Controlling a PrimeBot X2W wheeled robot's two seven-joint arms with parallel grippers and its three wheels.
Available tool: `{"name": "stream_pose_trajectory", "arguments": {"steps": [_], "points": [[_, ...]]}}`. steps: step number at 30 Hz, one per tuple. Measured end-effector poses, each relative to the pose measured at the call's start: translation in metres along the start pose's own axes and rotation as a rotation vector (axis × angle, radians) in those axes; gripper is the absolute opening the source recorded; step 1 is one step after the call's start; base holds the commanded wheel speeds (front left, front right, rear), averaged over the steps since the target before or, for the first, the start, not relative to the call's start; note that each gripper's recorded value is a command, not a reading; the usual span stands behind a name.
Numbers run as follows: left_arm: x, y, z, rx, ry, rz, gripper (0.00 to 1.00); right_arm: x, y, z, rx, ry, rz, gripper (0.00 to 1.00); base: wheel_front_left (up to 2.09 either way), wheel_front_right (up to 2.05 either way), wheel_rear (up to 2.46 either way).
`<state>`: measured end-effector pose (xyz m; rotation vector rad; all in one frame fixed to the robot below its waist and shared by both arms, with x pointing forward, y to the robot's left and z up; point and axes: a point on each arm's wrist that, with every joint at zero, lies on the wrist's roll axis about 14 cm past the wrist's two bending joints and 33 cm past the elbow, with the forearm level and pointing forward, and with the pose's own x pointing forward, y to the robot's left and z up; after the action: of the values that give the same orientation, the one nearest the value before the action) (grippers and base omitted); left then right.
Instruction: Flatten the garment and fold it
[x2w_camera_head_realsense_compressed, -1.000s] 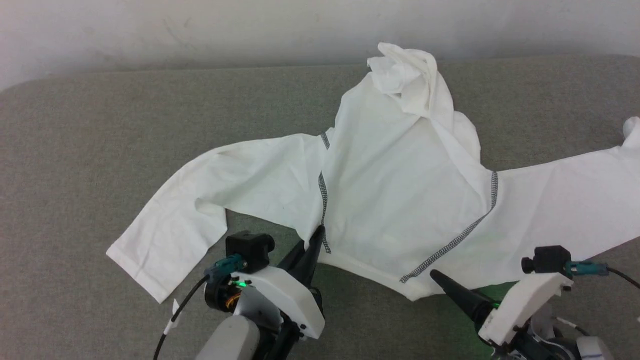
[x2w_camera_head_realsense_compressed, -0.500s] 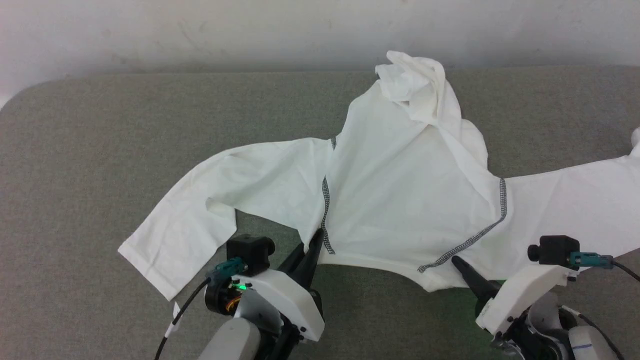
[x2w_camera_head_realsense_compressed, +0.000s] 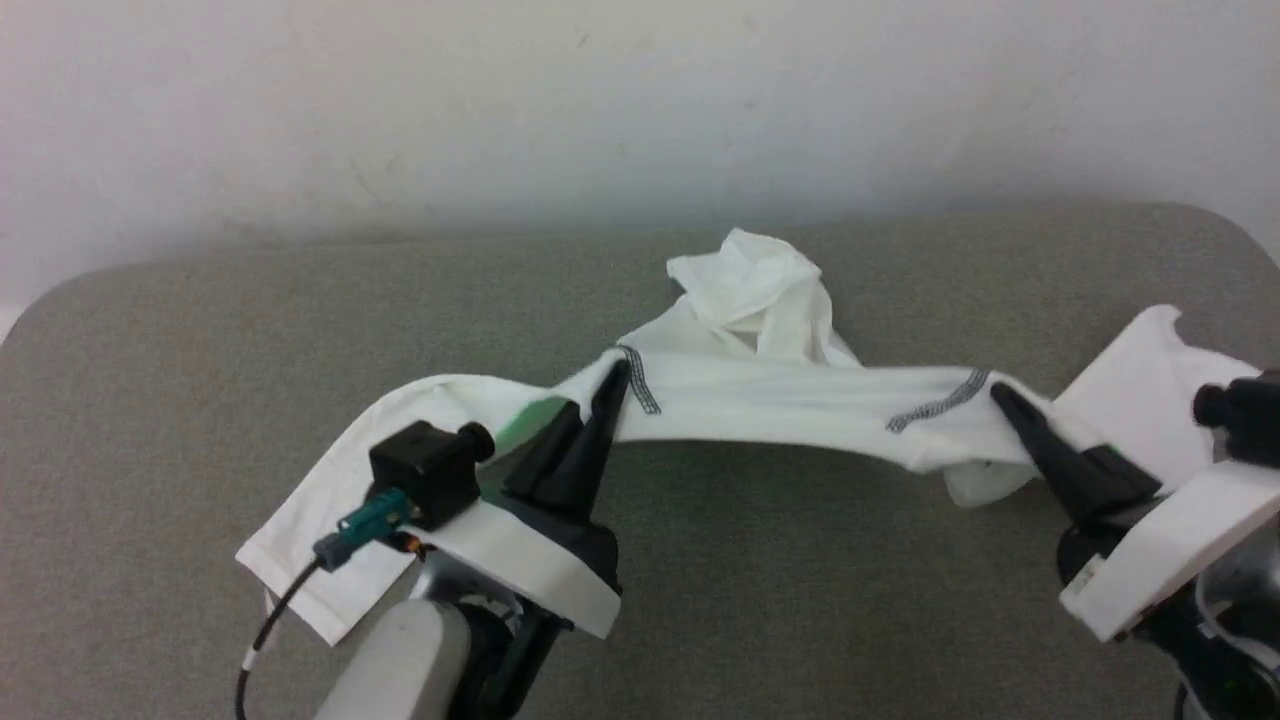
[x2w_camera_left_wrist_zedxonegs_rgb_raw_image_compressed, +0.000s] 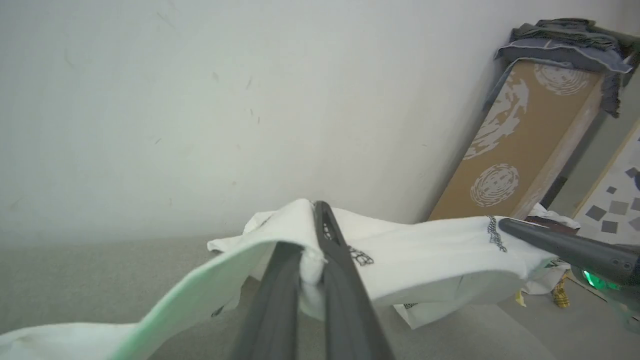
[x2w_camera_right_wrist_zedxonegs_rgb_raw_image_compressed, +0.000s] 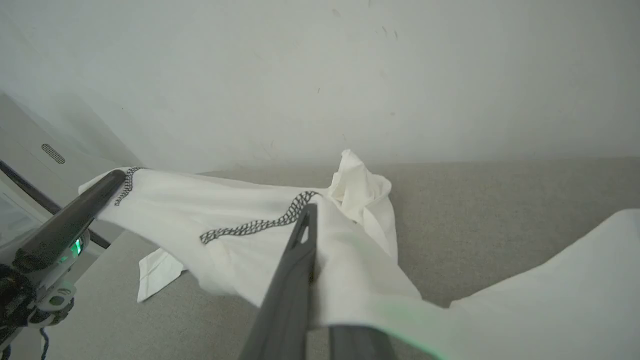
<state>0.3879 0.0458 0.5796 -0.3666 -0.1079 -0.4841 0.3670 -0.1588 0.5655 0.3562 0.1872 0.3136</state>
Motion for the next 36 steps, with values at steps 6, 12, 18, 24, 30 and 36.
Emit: {"name": "stream_pose_trajectory", "arguments": {"steps": [6,12,18,24,30,36], "points": [[0.009,-0.032,0.093,0.132,-0.193,-0.129,0.0,-0.017,0.04,0.102,-0.21,-0.236,0.105,0.0,0.0,0.0,0.0],[0.004,-0.067,0.178,0.253,-0.365,-0.226,0.0,-0.037,0.078,0.18,-0.381,-0.416,0.171,0.0,0.0,0.0,0.0],[0.0,-0.082,0.23,0.354,-0.456,-0.26,0.0,-0.042,0.104,0.227,-0.481,-0.515,0.216,0.0,0.0,0.0,0.0],[0.008,-0.085,0.258,0.39,-0.478,-0.275,0.0,-0.034,0.116,0.256,-0.566,-0.554,0.227,0.0,0.0,0.0,0.0],[0.034,-0.07,0.263,0.441,-0.428,-0.261,0.0,-0.004,0.113,0.269,-0.665,-0.548,0.207,0.0,0.0,0.0,0.0],[0.08,-0.042,0.259,0.467,-0.358,-0.231,0.0,0.049,0.101,0.275,-0.75,-0.524,0.185,0.0,0.0,0.0,0.0]]}}
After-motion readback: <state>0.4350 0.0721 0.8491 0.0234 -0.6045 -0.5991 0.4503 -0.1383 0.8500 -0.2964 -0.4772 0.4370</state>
